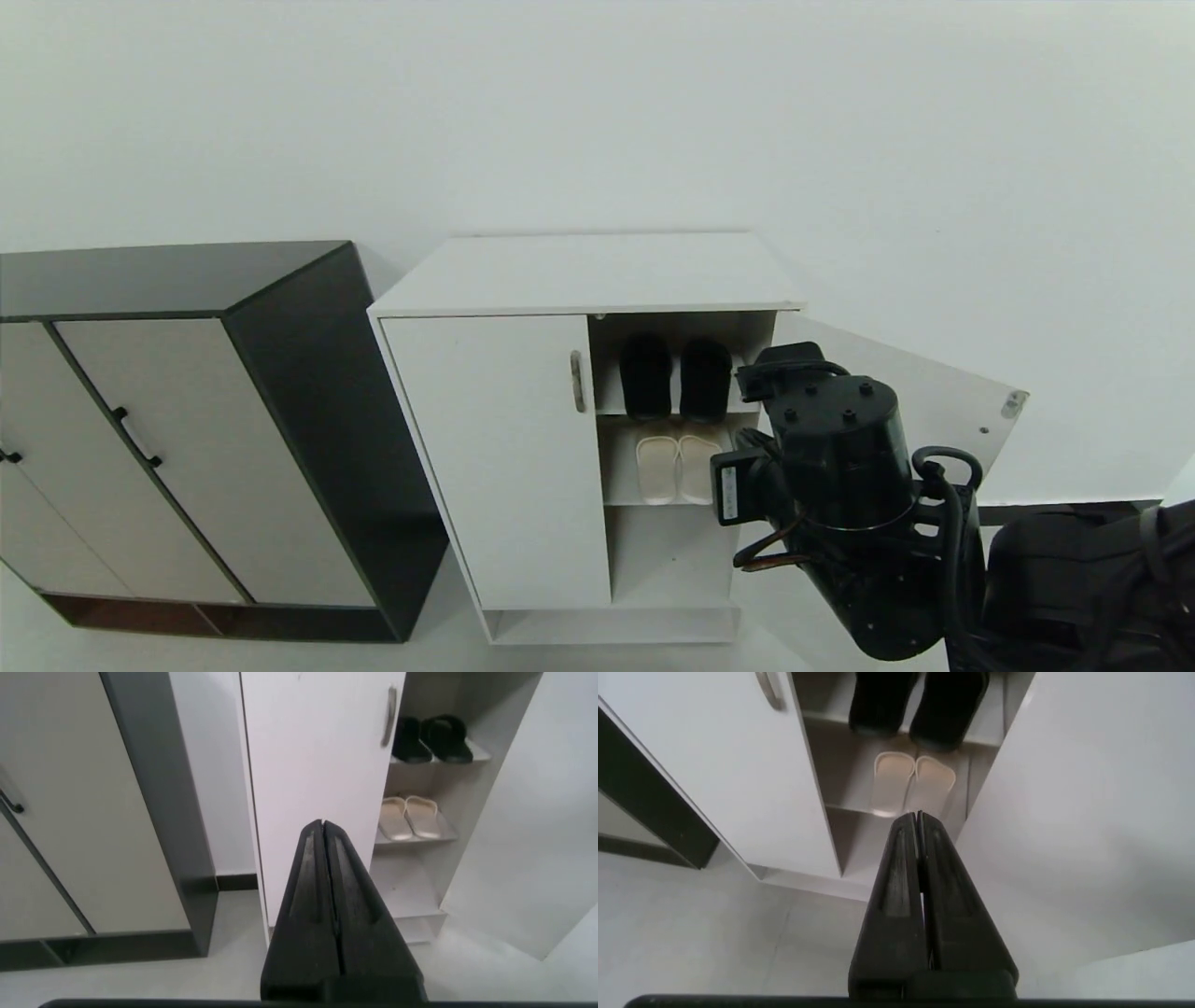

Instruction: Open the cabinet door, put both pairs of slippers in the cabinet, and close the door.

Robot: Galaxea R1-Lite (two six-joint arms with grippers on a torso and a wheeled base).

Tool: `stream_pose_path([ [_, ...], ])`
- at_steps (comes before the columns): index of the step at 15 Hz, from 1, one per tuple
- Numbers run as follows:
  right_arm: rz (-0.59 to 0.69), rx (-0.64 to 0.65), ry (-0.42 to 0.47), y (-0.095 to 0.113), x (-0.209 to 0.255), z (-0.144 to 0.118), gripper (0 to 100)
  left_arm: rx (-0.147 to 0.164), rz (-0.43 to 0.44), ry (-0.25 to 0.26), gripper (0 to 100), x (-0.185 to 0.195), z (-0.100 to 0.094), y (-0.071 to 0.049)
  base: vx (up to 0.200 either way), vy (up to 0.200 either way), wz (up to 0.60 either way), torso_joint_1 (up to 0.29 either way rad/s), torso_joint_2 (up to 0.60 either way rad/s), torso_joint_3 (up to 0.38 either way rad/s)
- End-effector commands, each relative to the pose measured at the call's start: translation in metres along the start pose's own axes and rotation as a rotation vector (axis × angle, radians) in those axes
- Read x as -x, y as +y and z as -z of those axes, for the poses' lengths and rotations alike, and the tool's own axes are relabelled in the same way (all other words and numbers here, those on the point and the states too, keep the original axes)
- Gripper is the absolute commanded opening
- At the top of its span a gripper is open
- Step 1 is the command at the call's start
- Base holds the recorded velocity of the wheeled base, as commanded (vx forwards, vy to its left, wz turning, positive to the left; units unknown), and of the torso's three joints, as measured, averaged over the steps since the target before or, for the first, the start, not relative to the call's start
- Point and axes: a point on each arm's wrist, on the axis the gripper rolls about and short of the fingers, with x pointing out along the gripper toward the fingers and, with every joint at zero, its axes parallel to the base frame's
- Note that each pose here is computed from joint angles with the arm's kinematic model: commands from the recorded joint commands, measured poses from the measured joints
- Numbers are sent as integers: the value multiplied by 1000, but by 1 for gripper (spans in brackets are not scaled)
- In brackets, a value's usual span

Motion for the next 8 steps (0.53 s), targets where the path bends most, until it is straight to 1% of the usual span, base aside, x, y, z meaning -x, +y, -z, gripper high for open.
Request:
stream_pose_path([
  [1,1,-1,-1,-1,0,0,0,0,1,-1,0,0,0,0,0,0,0,203,-525,-315],
  [4,2,8,2,-1,0,1,0,0,1,-1,0,0,0,0,0,0,0,214,-523,-308],
  [5,2,11,3,-1,0,2,0,0,0,-1,0,0,0,0,0,0,0,134,-330,-188],
  [8,2,17,6,-1,0,3,0,0,0,-1,0,0,0,0,0,0,0,46,-108,-66],
])
